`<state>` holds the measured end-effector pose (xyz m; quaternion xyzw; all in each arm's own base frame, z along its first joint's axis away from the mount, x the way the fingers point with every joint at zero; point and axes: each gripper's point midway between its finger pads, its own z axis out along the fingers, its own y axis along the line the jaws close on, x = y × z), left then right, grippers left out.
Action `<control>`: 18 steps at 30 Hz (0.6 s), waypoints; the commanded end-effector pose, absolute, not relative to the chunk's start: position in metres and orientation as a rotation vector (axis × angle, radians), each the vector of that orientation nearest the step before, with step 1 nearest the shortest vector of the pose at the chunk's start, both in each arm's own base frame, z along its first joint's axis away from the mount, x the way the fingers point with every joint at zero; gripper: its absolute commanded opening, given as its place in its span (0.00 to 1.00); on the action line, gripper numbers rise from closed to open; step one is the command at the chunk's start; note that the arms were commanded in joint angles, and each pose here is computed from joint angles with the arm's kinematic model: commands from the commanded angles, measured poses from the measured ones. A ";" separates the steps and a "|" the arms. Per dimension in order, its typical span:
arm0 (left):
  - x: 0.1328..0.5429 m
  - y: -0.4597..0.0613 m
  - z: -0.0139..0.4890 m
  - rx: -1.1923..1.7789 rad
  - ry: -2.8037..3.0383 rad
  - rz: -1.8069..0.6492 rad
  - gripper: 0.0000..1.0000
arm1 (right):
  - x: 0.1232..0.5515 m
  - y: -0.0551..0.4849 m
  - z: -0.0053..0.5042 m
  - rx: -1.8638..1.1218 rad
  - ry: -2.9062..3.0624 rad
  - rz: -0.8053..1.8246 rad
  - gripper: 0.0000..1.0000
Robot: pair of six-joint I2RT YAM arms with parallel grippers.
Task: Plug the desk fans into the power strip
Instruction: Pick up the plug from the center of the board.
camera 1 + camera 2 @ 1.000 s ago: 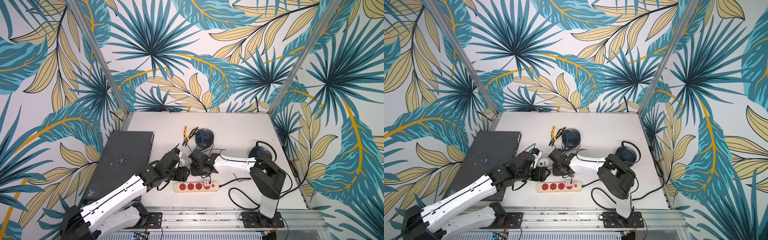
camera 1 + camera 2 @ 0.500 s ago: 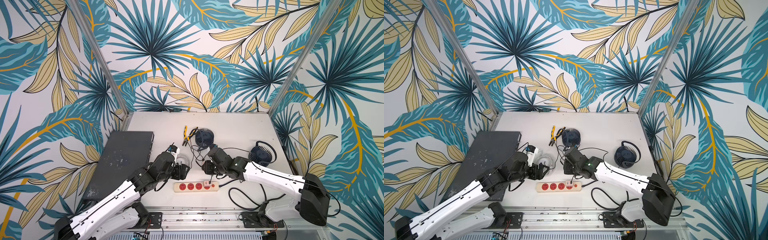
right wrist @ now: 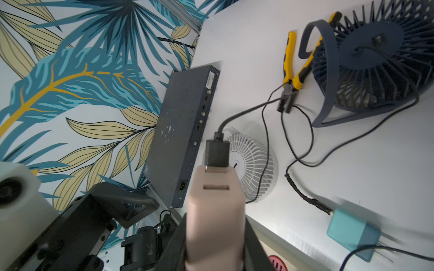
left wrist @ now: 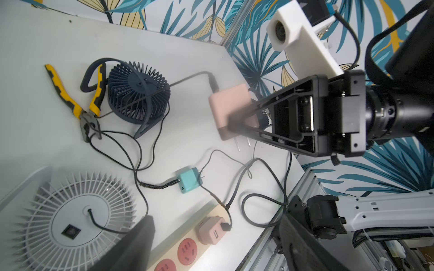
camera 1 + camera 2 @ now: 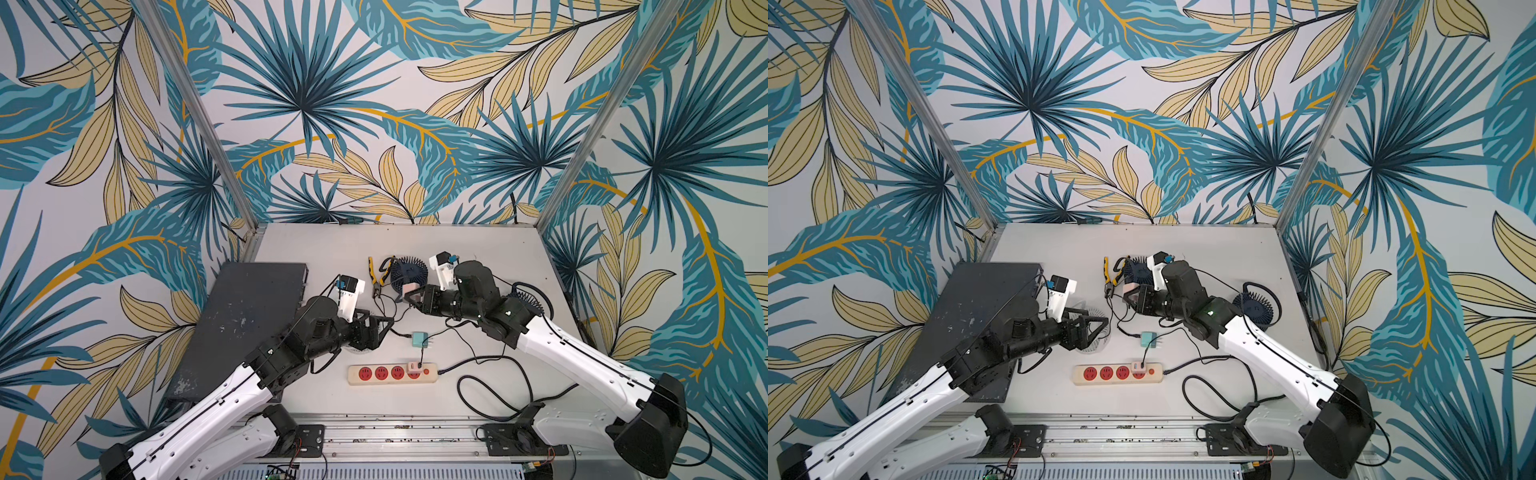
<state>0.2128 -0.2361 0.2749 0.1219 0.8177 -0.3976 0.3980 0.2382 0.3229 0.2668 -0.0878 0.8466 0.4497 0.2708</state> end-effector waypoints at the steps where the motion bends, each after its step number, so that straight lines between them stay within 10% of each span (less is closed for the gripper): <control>1: 0.217 -0.245 0.319 0.336 1.944 -1.074 0.89 | 0.241 0.324 0.323 -0.347 2.113 1.305 0.20; 18: 0.226 -0.272 0.350 0.335 1.816 -1.419 0.83 | 0.225 0.342 0.372 -0.529 1.927 1.576 0.23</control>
